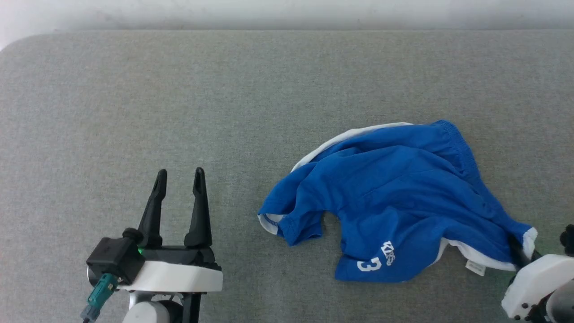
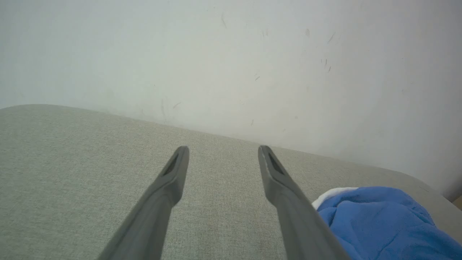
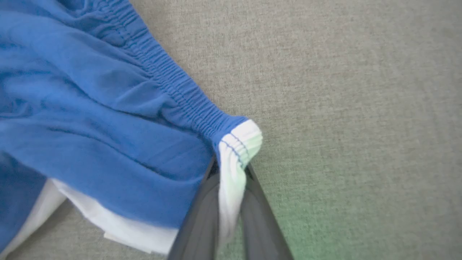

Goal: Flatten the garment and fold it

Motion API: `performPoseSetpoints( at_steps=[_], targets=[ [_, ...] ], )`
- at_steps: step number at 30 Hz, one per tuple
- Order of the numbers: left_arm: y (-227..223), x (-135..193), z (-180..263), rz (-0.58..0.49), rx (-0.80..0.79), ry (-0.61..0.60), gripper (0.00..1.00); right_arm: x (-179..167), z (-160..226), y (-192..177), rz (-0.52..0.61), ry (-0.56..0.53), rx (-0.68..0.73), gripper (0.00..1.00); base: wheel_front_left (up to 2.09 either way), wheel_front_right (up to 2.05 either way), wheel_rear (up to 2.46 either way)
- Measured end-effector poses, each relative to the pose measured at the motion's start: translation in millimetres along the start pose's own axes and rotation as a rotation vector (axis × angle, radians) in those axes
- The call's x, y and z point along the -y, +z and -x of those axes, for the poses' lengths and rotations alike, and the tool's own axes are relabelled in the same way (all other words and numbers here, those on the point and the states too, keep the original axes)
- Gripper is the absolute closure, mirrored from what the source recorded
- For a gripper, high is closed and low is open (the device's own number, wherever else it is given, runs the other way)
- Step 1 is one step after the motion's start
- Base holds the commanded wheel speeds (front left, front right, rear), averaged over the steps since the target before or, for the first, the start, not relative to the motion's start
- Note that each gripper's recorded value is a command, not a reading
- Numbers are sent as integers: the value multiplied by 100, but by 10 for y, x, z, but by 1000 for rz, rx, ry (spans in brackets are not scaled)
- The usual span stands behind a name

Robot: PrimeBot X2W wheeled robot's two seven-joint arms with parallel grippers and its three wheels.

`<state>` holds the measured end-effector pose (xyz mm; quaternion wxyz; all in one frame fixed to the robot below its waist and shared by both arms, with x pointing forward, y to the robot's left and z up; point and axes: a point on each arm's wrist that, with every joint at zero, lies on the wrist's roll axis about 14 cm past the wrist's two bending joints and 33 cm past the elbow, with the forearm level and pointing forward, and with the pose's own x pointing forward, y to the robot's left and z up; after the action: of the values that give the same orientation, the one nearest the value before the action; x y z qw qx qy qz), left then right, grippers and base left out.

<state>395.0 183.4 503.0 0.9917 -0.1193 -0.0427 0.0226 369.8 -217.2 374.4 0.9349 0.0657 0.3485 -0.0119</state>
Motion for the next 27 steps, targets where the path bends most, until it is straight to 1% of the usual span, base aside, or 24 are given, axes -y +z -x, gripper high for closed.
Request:
performPoseSetpoints(
  at_steps=[1, 3, 5, 7, 10, 12, 14, 17, 18, 22, 25, 27],
  targets=[
    [-1, 14, -1, 2, 0, -4, 0, -20, 22, 9, 12, 3, 5, 0, 0, 0, 0],
    [6, 35, 1, 4, 2, -11, 0, -93, 57, 102, 29, 19, 36, 0, 0, 0, 0],
    [29, 50, 9, 4, 8, -15, 0, -267, 90, 284, 53, 67, 86, 0, 0, 0, 0],
    [63, 50, 20, 3, 17, -15, 0, -473, 129, 612, 75, 127, 171, 0, 0, 0, 0],
    [89, 33, 45, 2, 22, -10, 0, -724, 187, 1098, 137, 196, 281, 0, 0, 0, 0],
    [97, 19, 64, 1, 23, -4, 0, -850, 180, 1301, 183, 226, 313, 0, 0, 0, 0],
    [94, -3, 82, -1, 20, 3, 0, -942, 117, 1410, 223, 245, 315, 0, 0, 0, 0],
    [73, -41, 104, -4, 11, 16, 0, -1033, -86, 1403, 290, 258, 252, 0, 0, 0, 0],
    [64, -59, 110, -6, 8, 22, 0, -1059, -165, 1385, 292, 264, 224, 0, 0, 0, 0],
    [20, -132, 122, -14, -8, 44, 0, -1154, -491, 1236, 362, 279, 104, 0, 0, 0, 0],
    [-24, -177, 128, -19, -22, 58, 0, -1127, -729, 1125, 418, 261, 23, 0, 0, 0, 0],
    [-34, -201, 118, -19, -26, 66, 0, -1090, -874, 970, 463, 246, -55, 0, 0, 0, 0]
  ],
)
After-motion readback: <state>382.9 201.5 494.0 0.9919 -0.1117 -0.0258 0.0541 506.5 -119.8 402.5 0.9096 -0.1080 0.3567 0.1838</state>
